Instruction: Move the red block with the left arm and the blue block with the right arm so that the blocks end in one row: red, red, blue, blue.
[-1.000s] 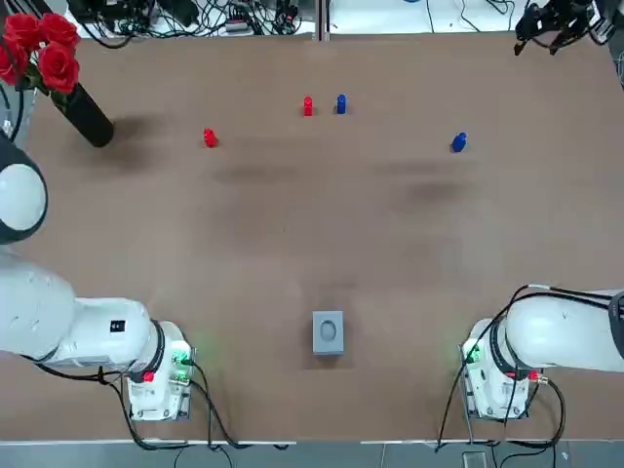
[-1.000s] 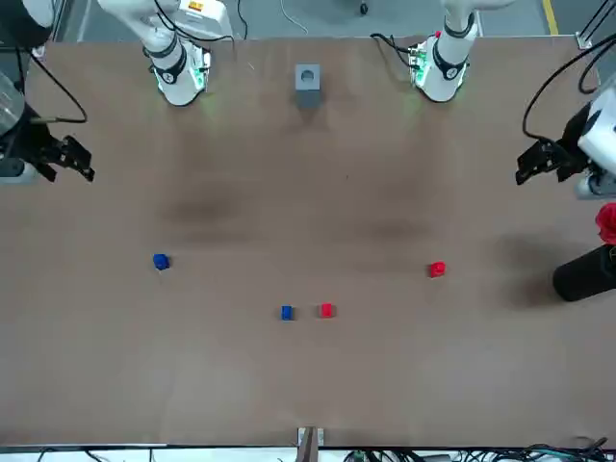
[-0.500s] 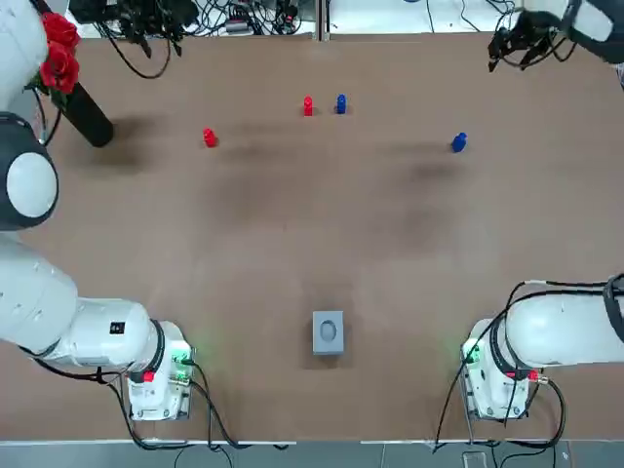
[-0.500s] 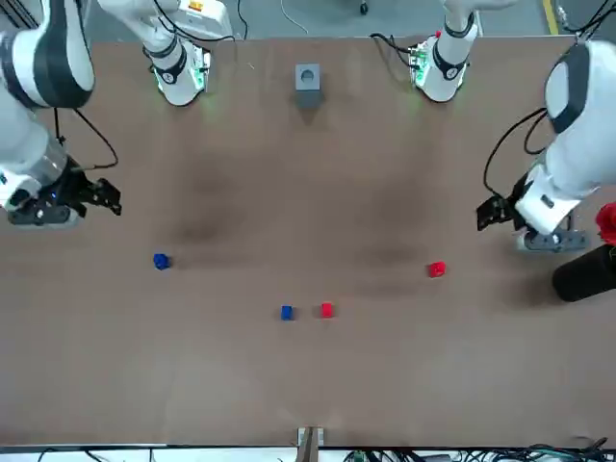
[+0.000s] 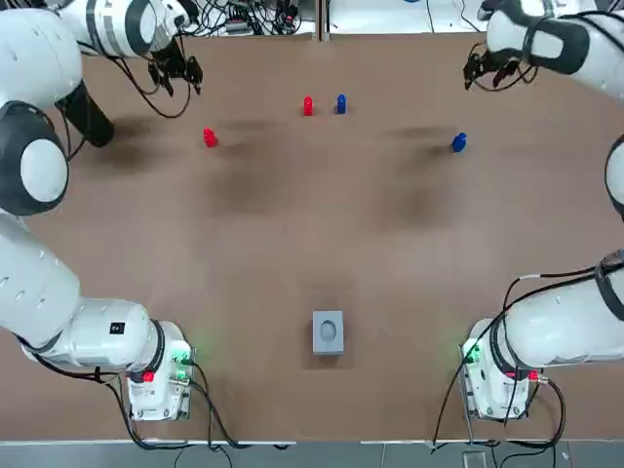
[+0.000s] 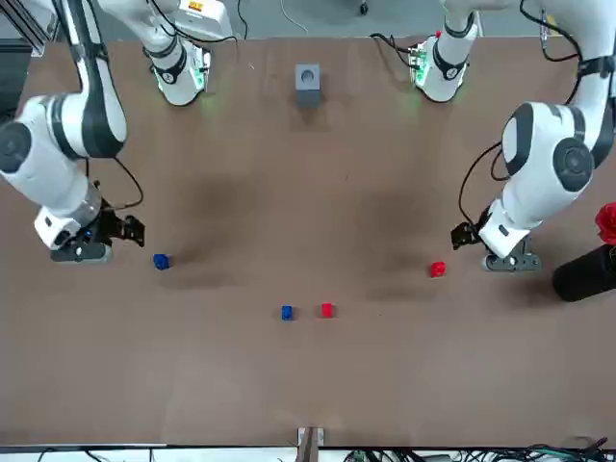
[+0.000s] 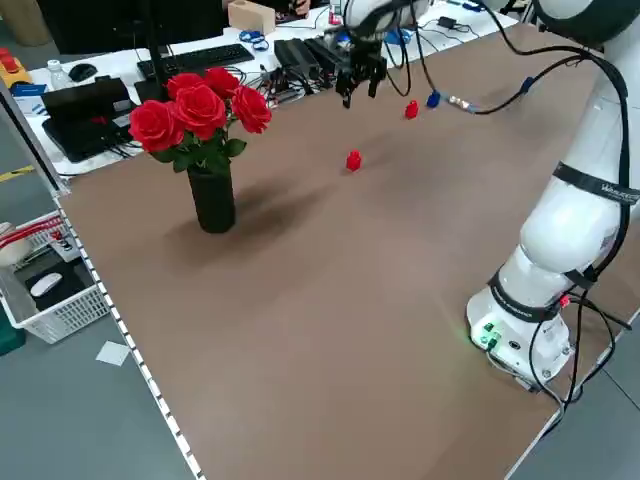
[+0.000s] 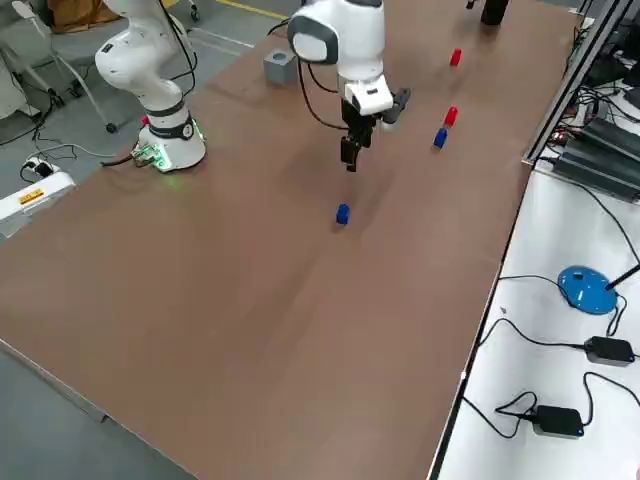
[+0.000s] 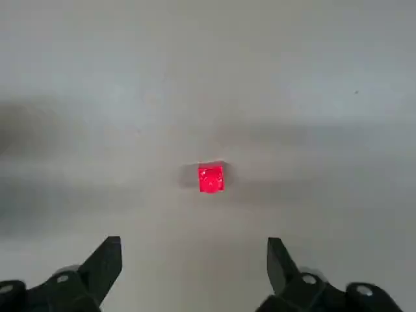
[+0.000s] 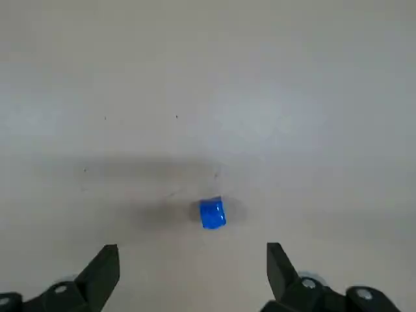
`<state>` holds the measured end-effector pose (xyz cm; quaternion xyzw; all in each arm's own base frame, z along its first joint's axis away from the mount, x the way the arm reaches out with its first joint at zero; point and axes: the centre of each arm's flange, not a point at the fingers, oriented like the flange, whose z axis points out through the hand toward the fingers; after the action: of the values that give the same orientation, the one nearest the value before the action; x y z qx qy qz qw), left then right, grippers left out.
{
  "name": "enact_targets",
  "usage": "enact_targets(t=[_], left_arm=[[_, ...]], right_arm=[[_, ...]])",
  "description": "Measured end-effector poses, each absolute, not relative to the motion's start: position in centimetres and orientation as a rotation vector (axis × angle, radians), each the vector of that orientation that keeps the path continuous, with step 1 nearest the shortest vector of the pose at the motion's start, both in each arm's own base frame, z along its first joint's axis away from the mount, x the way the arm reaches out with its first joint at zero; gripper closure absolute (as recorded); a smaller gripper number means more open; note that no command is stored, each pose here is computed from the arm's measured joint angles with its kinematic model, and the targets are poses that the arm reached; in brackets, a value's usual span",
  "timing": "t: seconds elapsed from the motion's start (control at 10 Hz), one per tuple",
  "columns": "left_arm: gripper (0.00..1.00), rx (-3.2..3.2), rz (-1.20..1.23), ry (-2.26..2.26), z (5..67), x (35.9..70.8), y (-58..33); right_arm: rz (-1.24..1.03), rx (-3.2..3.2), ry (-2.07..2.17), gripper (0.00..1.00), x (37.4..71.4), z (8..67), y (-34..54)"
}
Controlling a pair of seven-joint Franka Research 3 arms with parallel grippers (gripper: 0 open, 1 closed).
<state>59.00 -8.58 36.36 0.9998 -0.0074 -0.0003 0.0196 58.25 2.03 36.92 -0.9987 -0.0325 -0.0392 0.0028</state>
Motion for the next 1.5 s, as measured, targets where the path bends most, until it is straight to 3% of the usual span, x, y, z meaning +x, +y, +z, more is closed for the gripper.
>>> enact_targets(t=[0.5,0.7,0.9,1.1,1.5], left_arm=[[0.11,3.086,0.011,-0.028,27.5,59.8,-9.7],[0.15,3.106,0.004,-0.043,25.6,59.8,-9.8],[0.26,3.116,0.001,-0.043,24.6,59.8,-9.8],[0.29,3.115,-0.017,-0.042,23.4,59.7,-9.8],[0.47,3.115,-0.044,-0.042,22.0,59.6,-9.8]], right_arm=[[-0.079,-3.131,-0.217,0.03,58.8,28.3,2.2],[-0.058,-3.131,-0.222,0.11,58.7,25.8,2.0],[-0.045,-3.131,-0.240,0.19,58.7,23.8,1.5],[-0.038,-3.129,-0.282,0.25,58.7,23.2,0.0],[-0.019,-3.126,-0.294,0.28,58.4,22.6,-0.8]])
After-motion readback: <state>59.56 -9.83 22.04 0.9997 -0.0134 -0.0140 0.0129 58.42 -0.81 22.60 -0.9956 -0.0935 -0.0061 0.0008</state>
